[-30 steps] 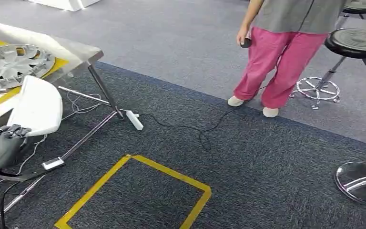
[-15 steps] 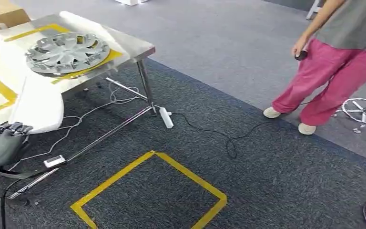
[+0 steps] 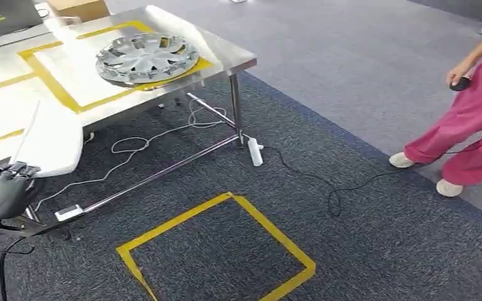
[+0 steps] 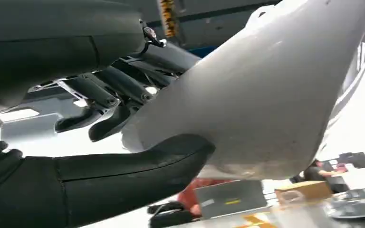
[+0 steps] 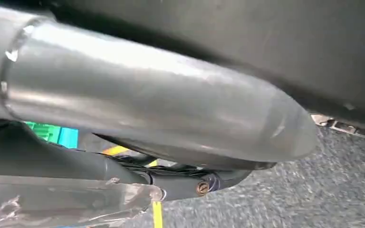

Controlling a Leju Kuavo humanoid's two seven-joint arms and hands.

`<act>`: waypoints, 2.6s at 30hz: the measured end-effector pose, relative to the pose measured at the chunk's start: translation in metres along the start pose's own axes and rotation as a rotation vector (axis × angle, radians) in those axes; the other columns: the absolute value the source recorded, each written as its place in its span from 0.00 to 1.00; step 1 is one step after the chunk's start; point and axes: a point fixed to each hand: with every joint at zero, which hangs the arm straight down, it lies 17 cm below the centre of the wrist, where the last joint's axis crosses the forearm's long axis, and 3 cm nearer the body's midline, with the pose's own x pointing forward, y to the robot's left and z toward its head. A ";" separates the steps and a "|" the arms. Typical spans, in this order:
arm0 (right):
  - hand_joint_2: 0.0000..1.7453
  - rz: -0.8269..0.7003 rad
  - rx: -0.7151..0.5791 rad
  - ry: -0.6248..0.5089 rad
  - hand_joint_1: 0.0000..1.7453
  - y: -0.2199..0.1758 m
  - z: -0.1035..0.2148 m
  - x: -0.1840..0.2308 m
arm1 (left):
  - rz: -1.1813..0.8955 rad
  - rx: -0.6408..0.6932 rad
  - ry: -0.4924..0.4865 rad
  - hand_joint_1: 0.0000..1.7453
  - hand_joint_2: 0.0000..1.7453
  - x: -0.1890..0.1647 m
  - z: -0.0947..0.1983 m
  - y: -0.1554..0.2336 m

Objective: Take the parts from the cabinet and place them on the table.

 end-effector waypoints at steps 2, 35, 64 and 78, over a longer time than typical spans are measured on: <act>0.00 0.000 0.000 0.000 0.00 0.000 0.000 0.000 | 0.001 -0.004 -0.001 1.00 1.00 0.001 0.002 -0.001; 0.00 -0.028 0.012 0.002 0.00 0.002 0.000 0.002 | 0.008 -0.017 -0.010 1.00 1.00 0.006 0.009 -0.005; 0.00 -0.017 0.031 -0.006 0.00 0.005 0.001 0.002 | 0.097 0.116 -0.193 1.00 1.00 0.021 0.023 0.031; 0.00 -0.005 0.036 -0.025 0.00 0.007 0.001 0.004 | 0.103 0.101 -0.188 1.00 1.00 0.019 0.046 0.029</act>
